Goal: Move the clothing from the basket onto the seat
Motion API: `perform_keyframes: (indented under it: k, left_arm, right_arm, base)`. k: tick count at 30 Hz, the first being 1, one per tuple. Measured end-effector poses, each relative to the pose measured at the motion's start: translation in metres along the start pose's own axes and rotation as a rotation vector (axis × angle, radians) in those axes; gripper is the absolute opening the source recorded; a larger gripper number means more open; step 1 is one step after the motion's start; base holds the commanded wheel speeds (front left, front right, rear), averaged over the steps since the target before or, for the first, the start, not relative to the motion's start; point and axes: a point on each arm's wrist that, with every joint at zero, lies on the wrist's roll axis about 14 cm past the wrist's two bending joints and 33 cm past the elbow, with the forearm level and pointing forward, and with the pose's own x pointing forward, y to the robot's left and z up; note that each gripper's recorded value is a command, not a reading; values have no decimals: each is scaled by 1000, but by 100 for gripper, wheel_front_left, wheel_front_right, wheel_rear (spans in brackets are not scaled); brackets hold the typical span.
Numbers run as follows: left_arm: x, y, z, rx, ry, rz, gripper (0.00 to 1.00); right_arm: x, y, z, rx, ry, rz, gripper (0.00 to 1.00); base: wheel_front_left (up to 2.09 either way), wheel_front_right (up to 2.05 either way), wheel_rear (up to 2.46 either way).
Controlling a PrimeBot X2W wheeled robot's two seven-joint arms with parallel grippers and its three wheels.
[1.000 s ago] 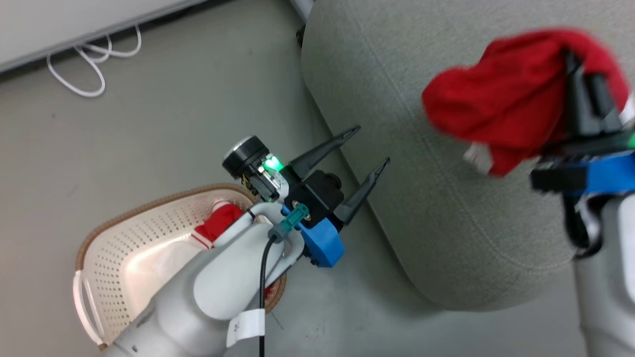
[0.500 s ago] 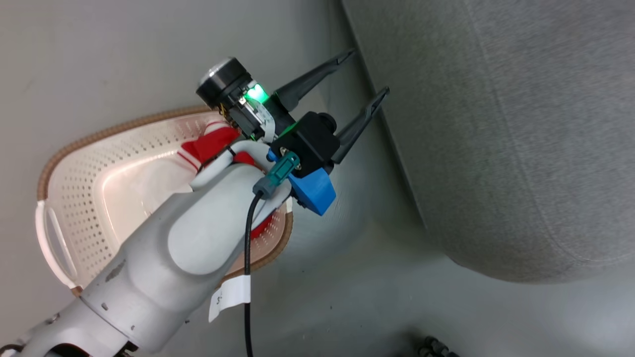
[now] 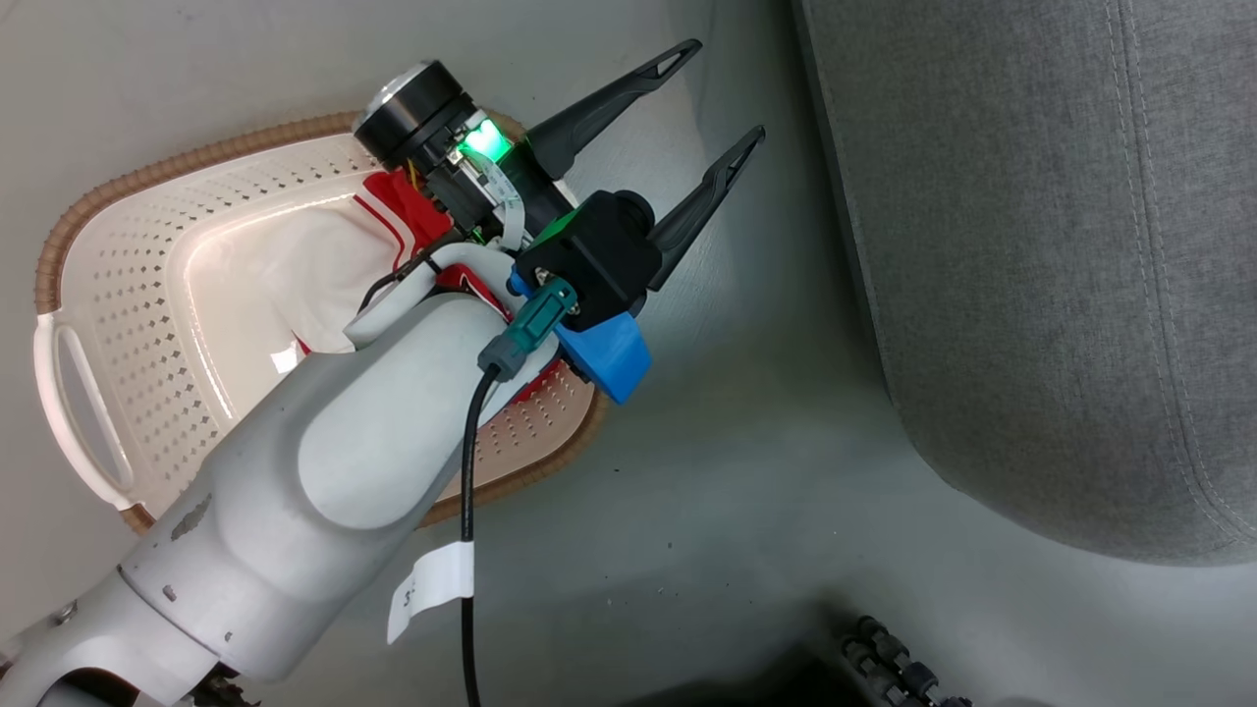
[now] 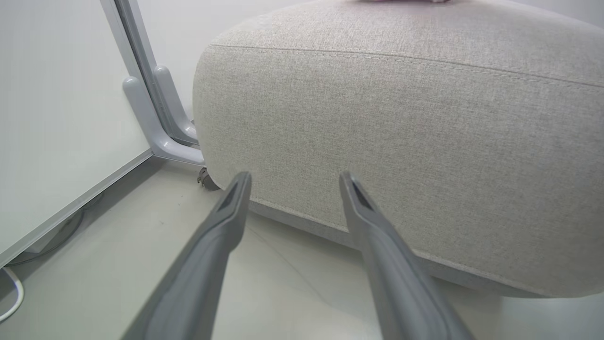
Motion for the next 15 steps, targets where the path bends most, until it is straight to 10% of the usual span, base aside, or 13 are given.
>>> perform_keyframes:
  k: [10,11,13,15]
  left_arm:
    - [0,-2,4,5,-5,-4,100]
    - [0,-1,4,6,-5,-2,100]
    - [0,-1,6,10,-7,-1,100]
    - [-1,0,8,9,-8,2,100]
  right_arm:
    - [-37,17,-61,46,186,14,0]
    - [-39,19,-64,50,195,17,7]
    - [-42,22,-67,55,205,22,100]
    - [-46,21,-69,68,212,14,100]
  base:
    - [0,0,0]
    - [0,0,0]
    - [0,0,0]
    - [0,0,0]
